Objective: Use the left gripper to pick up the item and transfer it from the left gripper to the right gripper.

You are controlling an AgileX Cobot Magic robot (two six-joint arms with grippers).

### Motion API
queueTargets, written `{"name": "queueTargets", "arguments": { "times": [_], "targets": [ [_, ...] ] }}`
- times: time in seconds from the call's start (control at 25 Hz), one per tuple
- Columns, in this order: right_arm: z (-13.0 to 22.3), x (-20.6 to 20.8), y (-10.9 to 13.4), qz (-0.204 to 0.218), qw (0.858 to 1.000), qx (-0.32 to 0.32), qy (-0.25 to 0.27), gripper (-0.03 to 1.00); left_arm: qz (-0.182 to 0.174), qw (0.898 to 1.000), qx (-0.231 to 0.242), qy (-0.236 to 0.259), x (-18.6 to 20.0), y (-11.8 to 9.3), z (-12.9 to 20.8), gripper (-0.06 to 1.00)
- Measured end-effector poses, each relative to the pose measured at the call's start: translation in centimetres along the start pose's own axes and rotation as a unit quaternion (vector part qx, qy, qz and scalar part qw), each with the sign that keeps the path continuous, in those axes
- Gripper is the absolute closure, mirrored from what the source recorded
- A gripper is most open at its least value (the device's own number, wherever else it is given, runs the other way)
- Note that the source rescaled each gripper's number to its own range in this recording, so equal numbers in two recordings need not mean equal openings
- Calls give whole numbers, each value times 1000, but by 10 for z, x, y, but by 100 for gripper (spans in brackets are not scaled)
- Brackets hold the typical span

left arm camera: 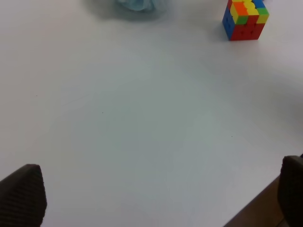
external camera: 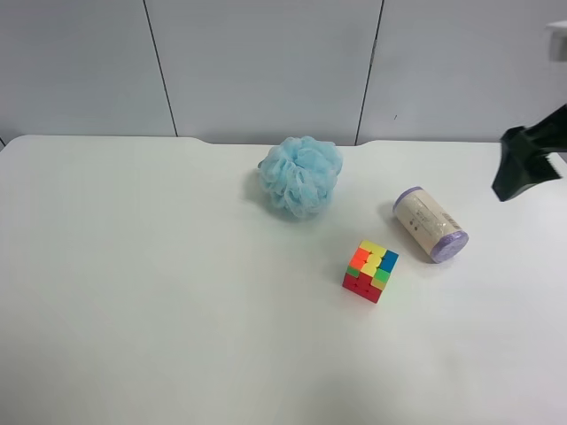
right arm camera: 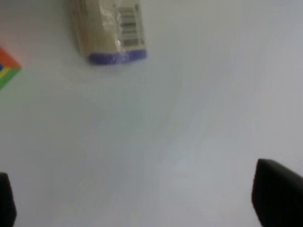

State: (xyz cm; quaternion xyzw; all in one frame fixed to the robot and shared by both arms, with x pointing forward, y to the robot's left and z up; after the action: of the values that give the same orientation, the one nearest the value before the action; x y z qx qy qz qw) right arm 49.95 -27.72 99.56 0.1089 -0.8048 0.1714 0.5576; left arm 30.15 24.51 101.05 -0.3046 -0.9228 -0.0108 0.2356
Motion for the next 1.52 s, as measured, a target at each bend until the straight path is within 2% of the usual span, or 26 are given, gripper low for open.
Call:
{"name": "queueTargets", "arguments": {
  "times": [0.12, 0.32, 0.44, 0.68, 0.92, 1.04, 1.08, 1.16, 1.52],
  "targets": [
    [16, 36, 7, -4, 999, -11, -30, -3, 0, 1000, 0, 0, 0, 0, 0, -6],
    [32, 93, 23, -11, 990, -26, -139, -3, 0, 1000, 0, 0, 0, 0, 0, -6],
    [55, 107, 31, -5, 984, -27, -178, -3, 0, 1000, 0, 0, 0, 0, 0, -6],
    [115, 89, 51, 1, 978, -28, -207, -3, 0, 1000, 0, 0, 0, 0, 0, -6],
    [152, 69, 66, 4, 968, -28, -248, -3, 0, 1000, 0, 0, 0, 0, 0, -6],
    [157, 65, 72, 0, 961, -31, -274, -3, 0, 1000, 0, 0, 0, 0, 0, -6],
    [155, 69, 71, 7, 954, -31, -299, -3, 0, 1000, 0, 0, 0, 0, 0, -6],
    [151, 73, 69, 13, 947, -32, -319, -3, 0, 1000, 0, 0, 0, 0, 0, -6],
    [145, 68, 66, 16, 942, -42, -332, -3, -1, 1000, 1, 0, 0, 0, 0, -6]
  ]
}}
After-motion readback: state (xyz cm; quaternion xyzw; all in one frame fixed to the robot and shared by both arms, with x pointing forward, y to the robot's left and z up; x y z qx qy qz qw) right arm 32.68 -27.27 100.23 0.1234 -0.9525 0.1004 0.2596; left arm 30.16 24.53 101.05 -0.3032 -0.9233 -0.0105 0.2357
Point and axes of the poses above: a point on each arm's last joint axis where the gripper is mounted, x pointing back along that axis away from the gripper, y along the wrist's bending axis when the last joint is at zero, z = x × y, the point moved 10 cm from there along -x, pointing out along that axis toward the gripper, and after that the axes turned 7 degrees about x, right-handed, at the moved point
